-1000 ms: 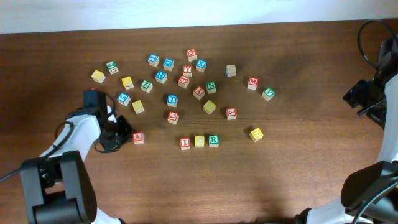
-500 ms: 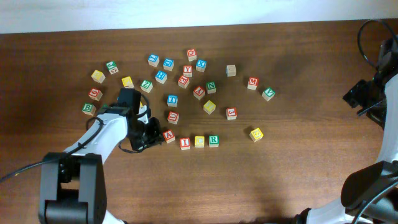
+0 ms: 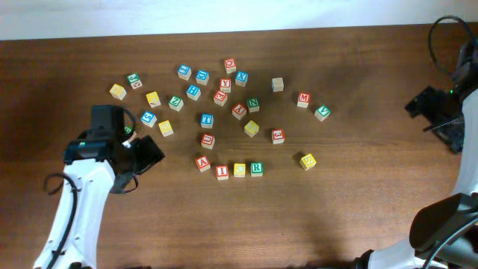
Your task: Spell out ICRA
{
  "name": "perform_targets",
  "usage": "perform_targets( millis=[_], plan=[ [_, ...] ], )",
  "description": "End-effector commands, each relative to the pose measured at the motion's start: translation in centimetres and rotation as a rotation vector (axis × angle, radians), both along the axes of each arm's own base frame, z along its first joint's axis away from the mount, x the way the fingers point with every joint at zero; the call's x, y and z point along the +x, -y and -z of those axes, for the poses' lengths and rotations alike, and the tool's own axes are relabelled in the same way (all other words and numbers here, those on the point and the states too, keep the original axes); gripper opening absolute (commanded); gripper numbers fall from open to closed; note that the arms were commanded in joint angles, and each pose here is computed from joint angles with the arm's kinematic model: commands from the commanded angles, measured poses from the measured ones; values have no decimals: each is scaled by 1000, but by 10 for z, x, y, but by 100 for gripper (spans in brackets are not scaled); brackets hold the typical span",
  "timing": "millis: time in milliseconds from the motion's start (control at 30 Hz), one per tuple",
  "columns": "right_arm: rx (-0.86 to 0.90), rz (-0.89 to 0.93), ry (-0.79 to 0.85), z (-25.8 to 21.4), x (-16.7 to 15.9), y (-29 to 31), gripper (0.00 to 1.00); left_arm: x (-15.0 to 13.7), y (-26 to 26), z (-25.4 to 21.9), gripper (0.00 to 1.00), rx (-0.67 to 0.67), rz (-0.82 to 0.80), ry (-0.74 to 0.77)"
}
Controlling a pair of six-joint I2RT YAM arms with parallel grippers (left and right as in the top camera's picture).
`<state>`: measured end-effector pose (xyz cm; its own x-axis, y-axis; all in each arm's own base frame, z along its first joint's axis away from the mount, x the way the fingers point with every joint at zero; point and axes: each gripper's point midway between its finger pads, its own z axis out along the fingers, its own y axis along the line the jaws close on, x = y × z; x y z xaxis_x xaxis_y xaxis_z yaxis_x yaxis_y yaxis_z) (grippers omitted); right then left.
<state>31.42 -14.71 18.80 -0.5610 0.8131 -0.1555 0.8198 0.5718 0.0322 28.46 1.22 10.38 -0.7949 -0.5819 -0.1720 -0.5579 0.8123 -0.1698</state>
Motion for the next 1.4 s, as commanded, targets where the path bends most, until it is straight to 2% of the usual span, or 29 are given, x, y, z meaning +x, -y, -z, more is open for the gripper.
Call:
perform_targets(
  millis=[0, 33, 67, 100, 167, 267, 333, 533, 633, 733, 900, 933, 967, 1000, 1067, 1167, 1267, 1367],
  plan=[
    [456, -104, 190, -21, 25, -81, 98, -6, -25, -6, 99, 44, -85, -11],
    [570, -241, 275, -34, 36, -108, 98, -9, -30, -5, 99, 24, -134, -21],
    [608, -466, 373, -46, 47, -137, 98, -10, -31, -6, 99, -3, -157, -21],
    [583, -586, 365, -43, 50, -159, 98, -11, -34, -6, 99, -13, -172, -20],
    [487, -736, 284, -26, 54, -197, 99, -15, -36, -5, 99, -14, -179, -39],
    [370, -948, 254, -8, 65, -260, 98, -19, -35, -4, 99, -16, -179, -54],
    [346, -1139, 231, 9, 57, -331, 98, -20, -35, -3, 99, -16, -179, -58],
    [261, -1399, 83, 67, 16, -423, 98, -21, -35, -3, 99, -17, -179, -61],
    [264, -1471, 97, 77, 5, -454, 98, -21, -35, -3, 99, -17, -179, -61],
    [270, -1521, 245, 68, 14, -493, 98, -21, -35, -3, 99, -17, -179, -61],
    [286, -1487, 276, 85, 20, -515, 99, -21, -35, -3, 99, -17, -179, -61],
    [278, -1469, 262, 92, 22, -515, 96, -21, -35, -3, 99, -17, -179, -61],
    [265, -1466, 250, 98, 21, -515, 84, -21, -35, -3, 99, -17, -179, -61],
    [270, -1461, 239, 101, 18, -518, 76, -21, -35, -3, 99, -17, -179, -61],
    [263, -1455, 216, 110, 12, -522, 75, -21, -35, -3, 99, -17, -179, -61],
    [146, -1339, 170, 131, 14, -516, 75, -21, -35, -3, 99, -17, -179, -61],
    [144, -1361, 187, 130, 7, -526, 71, -21, -35, -3, 99, -17, -179, -61],
    [37, -1334, 189, 136, 11, -517, 68, -21, -35, -3, 99, -17, -179, -61]
  ],
)
